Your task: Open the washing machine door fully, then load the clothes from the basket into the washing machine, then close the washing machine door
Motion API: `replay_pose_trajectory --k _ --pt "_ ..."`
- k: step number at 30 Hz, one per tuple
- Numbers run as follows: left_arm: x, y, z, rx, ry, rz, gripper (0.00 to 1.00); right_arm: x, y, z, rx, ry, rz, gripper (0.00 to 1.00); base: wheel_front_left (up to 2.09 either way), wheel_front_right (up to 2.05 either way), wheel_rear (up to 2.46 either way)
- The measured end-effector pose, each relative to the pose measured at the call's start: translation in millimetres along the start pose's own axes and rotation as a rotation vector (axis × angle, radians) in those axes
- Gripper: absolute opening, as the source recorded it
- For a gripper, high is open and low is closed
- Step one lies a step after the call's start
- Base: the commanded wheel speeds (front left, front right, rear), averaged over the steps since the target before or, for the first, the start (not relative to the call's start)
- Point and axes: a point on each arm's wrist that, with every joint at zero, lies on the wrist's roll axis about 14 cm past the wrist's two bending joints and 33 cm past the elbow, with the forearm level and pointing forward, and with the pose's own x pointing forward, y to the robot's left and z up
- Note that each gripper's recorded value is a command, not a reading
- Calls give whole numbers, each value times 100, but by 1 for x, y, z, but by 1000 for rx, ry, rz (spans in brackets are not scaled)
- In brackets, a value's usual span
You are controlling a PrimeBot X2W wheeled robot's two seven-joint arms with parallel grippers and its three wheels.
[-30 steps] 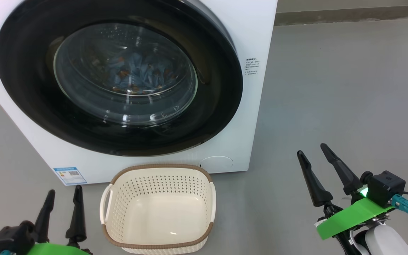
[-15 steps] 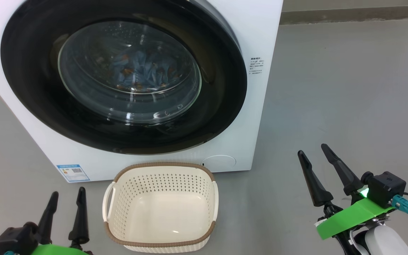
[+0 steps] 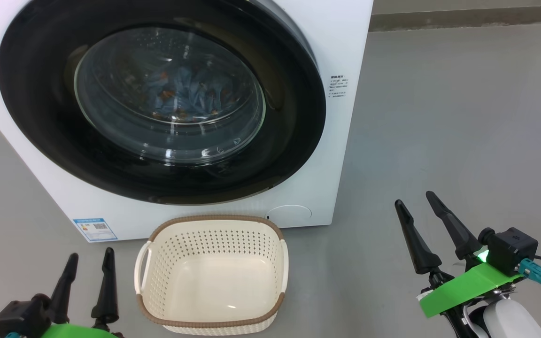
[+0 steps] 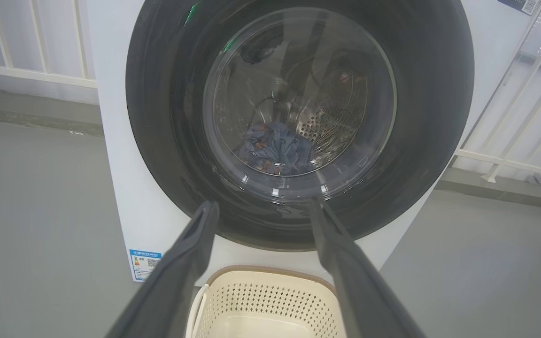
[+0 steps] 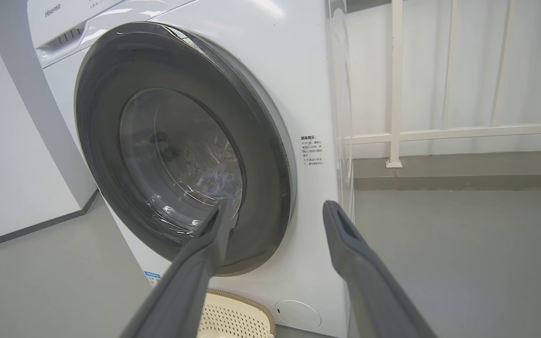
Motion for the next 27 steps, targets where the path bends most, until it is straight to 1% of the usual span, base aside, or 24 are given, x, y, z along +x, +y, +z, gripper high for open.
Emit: replay_pose_trajectory --k 15,16,22,27 --pt "0 0 1 0 -4 -1 100 0 0 1 -1 -2 -1 100 0 0 0" --pt "0 -1 0 -2 -1 0 0 -1 0 0 0 2 -2 0 0 0 0" --pt "-15 -2 -33 -51 92 33 0 -21 -4 -39 33 116 -41 0 0 0 0" --pt "-17 0 -37 -91 106 50 0 -23 -6 -42 83 127 -62 0 0 0 0"
